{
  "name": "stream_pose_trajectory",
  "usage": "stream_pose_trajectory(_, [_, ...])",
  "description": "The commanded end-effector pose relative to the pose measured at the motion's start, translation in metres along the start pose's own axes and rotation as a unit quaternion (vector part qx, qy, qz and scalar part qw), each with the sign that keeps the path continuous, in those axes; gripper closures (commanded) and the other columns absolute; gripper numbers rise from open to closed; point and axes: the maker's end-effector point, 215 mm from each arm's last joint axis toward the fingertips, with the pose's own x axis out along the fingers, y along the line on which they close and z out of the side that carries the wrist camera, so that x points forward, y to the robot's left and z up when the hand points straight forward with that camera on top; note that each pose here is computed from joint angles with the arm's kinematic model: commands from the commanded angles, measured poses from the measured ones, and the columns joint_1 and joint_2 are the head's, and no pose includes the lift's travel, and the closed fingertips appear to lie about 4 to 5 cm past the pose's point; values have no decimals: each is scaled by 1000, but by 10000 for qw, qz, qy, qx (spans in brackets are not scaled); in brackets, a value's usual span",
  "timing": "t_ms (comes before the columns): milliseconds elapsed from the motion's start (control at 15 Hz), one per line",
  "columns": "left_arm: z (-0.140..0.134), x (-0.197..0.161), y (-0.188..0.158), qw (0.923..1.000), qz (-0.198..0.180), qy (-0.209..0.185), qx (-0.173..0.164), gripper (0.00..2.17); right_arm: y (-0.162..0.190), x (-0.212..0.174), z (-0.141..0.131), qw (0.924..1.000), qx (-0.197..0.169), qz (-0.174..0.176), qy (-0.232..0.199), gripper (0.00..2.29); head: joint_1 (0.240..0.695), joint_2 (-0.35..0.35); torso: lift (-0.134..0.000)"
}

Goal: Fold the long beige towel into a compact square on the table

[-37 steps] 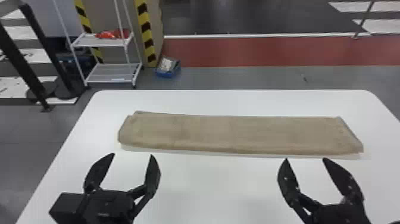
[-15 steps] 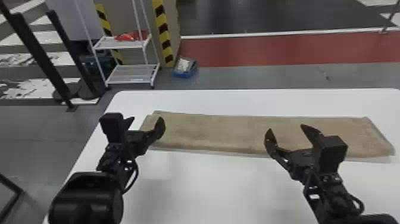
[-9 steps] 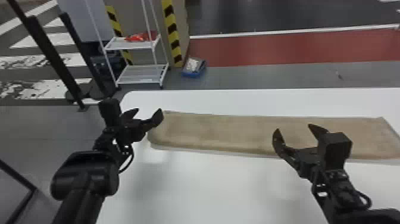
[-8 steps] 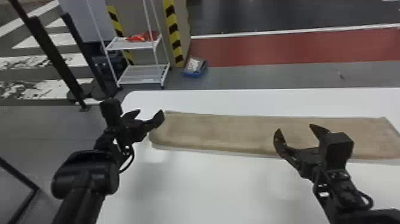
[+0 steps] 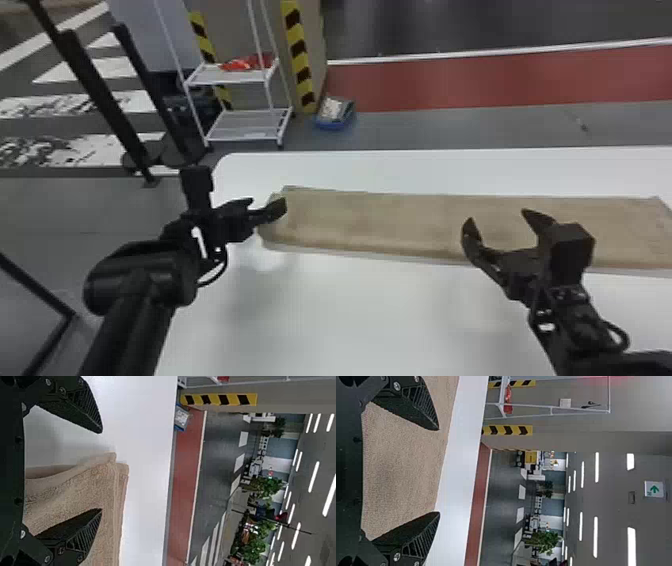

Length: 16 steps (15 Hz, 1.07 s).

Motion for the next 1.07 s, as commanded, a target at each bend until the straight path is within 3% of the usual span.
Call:
stream_pose_trajectory(0, [-6, 3, -3, 9998, -40, 180, -25, 208, 3, -2, -2, 10000, 16, 17, 13, 130, 695, 193, -123])
stream_pose_trajectory(533, [-36, 0, -10, 9974, -144, 705, -90, 302, 6, -4, 2, 10000, 36, 39, -28, 130, 695, 190, -123])
stream_pose_trajectory(733, [-38, -2, -14, 9970, -182, 745, -113, 802, 5, -4, 2, 10000, 44, 31, -28, 130, 695, 188, -123])
stream_pose_trajectory(867, [-33, -8, -19, 9970, -202, 738, -127, 1558, 5, -5, 2, 10000, 44, 32, -36, 130, 695, 187, -123])
stream_pose_trajectory(933, [-28, -11, -23, 9973, -226, 682, -124, 1838, 5, -4, 3, 10000, 42, 31, -59, 130, 695, 186, -123])
stream_pose_trajectory(1000, [-20, -16, -28, 9981, -243, 557, -102, 1889, 5, -4, 4, 10000, 49, 31, -67, 130, 695, 185, -123])
